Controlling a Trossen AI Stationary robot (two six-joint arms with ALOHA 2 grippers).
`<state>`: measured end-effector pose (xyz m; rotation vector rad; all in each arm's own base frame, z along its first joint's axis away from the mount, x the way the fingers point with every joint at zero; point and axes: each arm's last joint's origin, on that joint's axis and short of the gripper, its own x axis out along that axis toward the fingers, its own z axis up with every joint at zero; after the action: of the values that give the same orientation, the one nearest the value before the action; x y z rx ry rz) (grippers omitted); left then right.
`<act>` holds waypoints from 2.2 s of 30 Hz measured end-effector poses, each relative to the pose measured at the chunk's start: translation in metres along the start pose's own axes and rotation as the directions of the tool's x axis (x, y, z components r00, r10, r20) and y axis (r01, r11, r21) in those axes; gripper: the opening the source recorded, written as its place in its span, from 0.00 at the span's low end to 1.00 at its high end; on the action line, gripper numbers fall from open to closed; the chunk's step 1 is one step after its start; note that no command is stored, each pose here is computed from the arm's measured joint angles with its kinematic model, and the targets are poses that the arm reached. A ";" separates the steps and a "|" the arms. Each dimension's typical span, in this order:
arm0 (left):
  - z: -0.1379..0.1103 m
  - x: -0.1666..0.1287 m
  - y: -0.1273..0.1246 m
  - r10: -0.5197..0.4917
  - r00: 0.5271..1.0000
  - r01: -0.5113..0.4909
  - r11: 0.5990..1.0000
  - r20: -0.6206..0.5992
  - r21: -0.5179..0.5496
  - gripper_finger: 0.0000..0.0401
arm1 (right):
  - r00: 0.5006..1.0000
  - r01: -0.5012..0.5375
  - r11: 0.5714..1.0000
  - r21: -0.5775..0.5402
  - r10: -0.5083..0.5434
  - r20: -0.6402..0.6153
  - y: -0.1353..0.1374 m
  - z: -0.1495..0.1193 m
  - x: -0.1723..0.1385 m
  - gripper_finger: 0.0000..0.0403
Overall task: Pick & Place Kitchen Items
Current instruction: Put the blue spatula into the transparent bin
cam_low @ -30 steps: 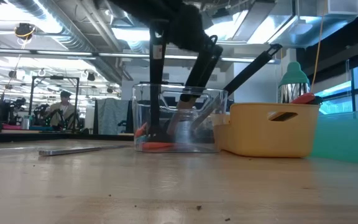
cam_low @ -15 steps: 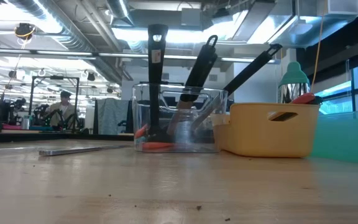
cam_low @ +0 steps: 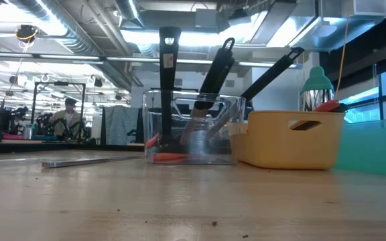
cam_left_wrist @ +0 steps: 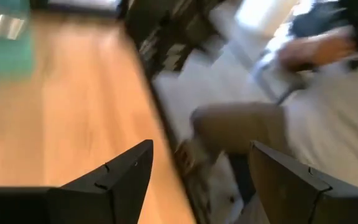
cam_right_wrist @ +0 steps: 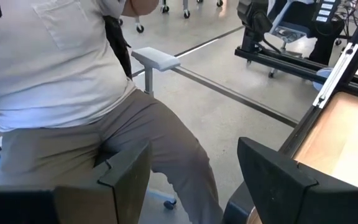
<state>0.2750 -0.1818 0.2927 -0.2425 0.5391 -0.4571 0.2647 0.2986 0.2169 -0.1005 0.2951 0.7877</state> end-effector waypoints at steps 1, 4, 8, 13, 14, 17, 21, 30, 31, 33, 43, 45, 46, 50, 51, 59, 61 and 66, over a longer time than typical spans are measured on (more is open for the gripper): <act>-0.007 0.002 -0.003 0.042 0.999 -0.043 0.998 -0.032 -0.044 0.64 | 1.000 0.000 1.000 -0.001 0.000 0.004 0.000 0.000 0.000 0.60; -0.028 0.004 -0.010 0.153 0.978 -0.175 0.971 -0.143 -0.165 0.64 | 1.000 0.003 1.000 -0.006 -0.003 0.008 -0.001 0.001 0.000 0.60; -0.052 -0.002 -0.022 0.270 0.929 -0.332 0.909 -0.251 -0.251 0.64 | 1.000 0.016 1.000 -0.003 -0.016 0.011 -0.006 0.001 0.000 0.60; -0.073 -0.013 -0.039 0.405 0.872 -0.474 0.839 -0.276 -0.266 0.64 | 0.999 0.037 0.999 0.001 -0.037 0.012 -0.015 0.002 0.000 0.60; -0.078 -0.016 -0.041 0.439 0.856 -0.506 0.821 -0.273 -0.266 0.64 | 0.999 0.043 0.999 0.003 -0.043 0.013 -0.017 0.002 0.000 0.60; -0.092 -0.024 -0.046 0.557 0.791 -0.611 0.742 -0.253 -0.275 0.64 | 0.998 0.062 0.998 0.009 -0.062 0.018 -0.025 0.002 0.000 0.60; -0.120 -0.020 -0.053 0.671 0.704 -0.708 0.634 -0.232 -0.311 0.63 | 0.996 0.089 0.996 0.017 -0.090 0.013 -0.037 0.002 0.000 0.60; -0.198 0.030 -0.056 0.820 0.570 -0.712 0.529 0.060 -0.462 0.30 | 0.993 0.102 0.995 0.017 -0.101 -0.055 -0.041 -0.004 0.000 0.60; -0.205 0.034 -0.054 0.825 0.560 -0.706 0.520 0.070 -0.482 0.23 | 0.993 0.102 0.995 0.013 -0.101 -0.056 -0.041 -0.004 0.000 0.60; -0.217 0.042 -0.053 0.828 0.559 -0.705 0.505 0.049 -0.498 0.09 | 0.993 0.103 0.995 0.005 -0.103 -0.057 -0.042 -0.004 0.000 0.60; -0.210 0.047 -0.085 0.766 0.638 -0.701 0.536 -0.078 -0.471 0.01 | 0.990 0.133 0.990 -0.036 -0.135 -0.051 -0.056 -0.004 -0.001 0.60; -0.210 0.049 -0.088 0.748 0.651 -0.705 0.531 -0.132 -0.470 0.01 | 0.989 0.140 0.990 -0.034 -0.142 -0.052 -0.059 -0.004 -0.002 0.60; -0.211 0.050 -0.089 0.736 0.659 -0.705 0.531 -0.158 -0.470 0.01 | 0.988 0.144 0.989 -0.032 -0.145 -0.052 -0.060 -0.004 -0.002 0.60; -0.213 0.052 -0.089 0.720 0.661 -0.714 0.519 -0.210 -0.470 0.01 | 0.986 0.152 0.988 -0.030 -0.154 -0.066 -0.064 -0.005 -0.002 0.60; -0.213 0.053 -0.088 0.722 0.658 -0.716 0.515 -0.212 -0.471 0.01 | 0.986 0.153 0.988 -0.030 -0.154 -0.067 -0.064 -0.005 -0.002 0.60; -0.212 0.072 -0.067 0.713 0.608 -0.786 0.478 -0.349 -0.392 0.01 | 0.986 0.152 0.988 -0.030 -0.154 -0.067 -0.065 -0.006 -0.002 0.60; -0.211 0.081 -0.064 0.702 0.628 -0.771 0.501 -0.336 -0.394 0.01 | 0.986 0.151 0.988 -0.030 -0.152 -0.067 -0.064 -0.005 -0.002 0.60; -0.204 0.091 -0.054 0.699 0.644 -0.758 0.530 -0.310 -0.381 0.01 | 0.986 0.150 0.988 -0.029 -0.151 -0.067 -0.064 -0.005 -0.002 0.60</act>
<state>0.2144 -0.2939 0.1012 -0.4405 0.8175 0.5284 0.3076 0.2510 0.2110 -0.1707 0.3394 0.6386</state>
